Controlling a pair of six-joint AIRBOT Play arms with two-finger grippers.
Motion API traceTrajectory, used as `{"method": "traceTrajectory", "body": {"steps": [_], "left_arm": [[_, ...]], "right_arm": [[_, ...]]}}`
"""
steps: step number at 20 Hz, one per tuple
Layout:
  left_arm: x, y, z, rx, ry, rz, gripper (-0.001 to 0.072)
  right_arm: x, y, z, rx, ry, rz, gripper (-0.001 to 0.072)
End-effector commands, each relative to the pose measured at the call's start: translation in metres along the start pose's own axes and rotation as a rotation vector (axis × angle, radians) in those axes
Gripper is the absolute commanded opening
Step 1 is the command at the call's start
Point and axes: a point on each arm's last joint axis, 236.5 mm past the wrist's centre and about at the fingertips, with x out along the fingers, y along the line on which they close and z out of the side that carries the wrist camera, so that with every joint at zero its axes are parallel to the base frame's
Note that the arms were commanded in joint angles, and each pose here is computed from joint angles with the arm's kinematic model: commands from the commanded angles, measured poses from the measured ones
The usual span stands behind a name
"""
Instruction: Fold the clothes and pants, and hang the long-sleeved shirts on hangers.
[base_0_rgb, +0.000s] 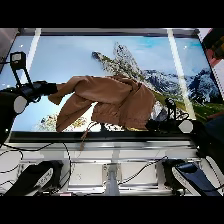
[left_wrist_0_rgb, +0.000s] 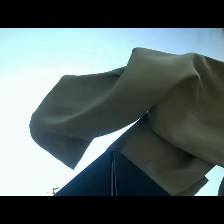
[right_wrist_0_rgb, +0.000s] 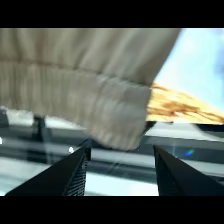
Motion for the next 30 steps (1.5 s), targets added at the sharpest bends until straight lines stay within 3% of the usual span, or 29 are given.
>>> {"method": "traceTrajectory", "body": {"steps": [1, 11, 12, 13, 14, 15, 17, 18, 19, 24, 26, 30], "left_arm": [[0.006, 0.003, -0.015, 0.001, 0.031, 0.008, 0.0016], [0.012, 0.003, -0.029, -0.002, 0.061, 0.005, 0.0017], [0.012, 0.002, -0.029, -0.004, 0.061, 0.004, 0.0017], [0.012, 0.002, -0.029, -0.004, 0.062, 0.004, 0.0017], [0.012, 0.003, -0.029, -0.004, 0.062, 0.005, 0.0017], [0.012, 0.003, -0.029, -0.004, 0.063, 0.005, 0.0017], [0.011, 0.004, -0.035, -0.012, 0.088, 0.012, 0.0044], [0.011, 0.006, -0.044, -0.011, 0.124, 0.021, 0.0235], [0.010, 0.010, -0.059, -0.010, 0.181, 0.036, 0.0335], [0.016, 0.024, -0.164, 0.029, 0.471, 0.073, 0.0335], [0.017, 0.021, -0.201, 0.005, 0.556, 0.060, 0.0374], [0.014, 0.023, -0.242, -0.002, 0.647, 0.063, 0.0374]], "right_arm": [[0.015, -0.008, 0.009, 0.101, -0.031, -0.015, 0.0464], [0.054, 0.008, 0.013, 0.332, 0.018, 0.087, 0.0487], [0.057, 0.009, 0.012, 0.354, 0.026, 0.092, 0.0435], [0.059, 0.009, 0.015, 0.371, 0.016, 0.097, 0.0327], [0.059, 0.009, 0.022, 0.379, -0.010, 0.100, 0.0155], [0.058, 0.009, 0.027, 0.376, -0.030, 0.102, 0.0032], [0.051, 0.011, 0.045, 0.296, -0.086, 0.100, 0.0033], [0.047, 0.014, 0.054, 0.231, -0.105, 0.097, 0.0033], [0.042, 0.017, 0.063, 0.178, -0.127, 0.092, 0.0033], [0.021, 0.035, 0.100, 0.099, -0.211, 0.117, 0.0034], [0.019, 0.037, 0.103, 0.097, -0.219, 0.121, 0.0033], [0.020, 0.034, 0.103, 0.079, -0.218, 0.107, 0.0033]]}}
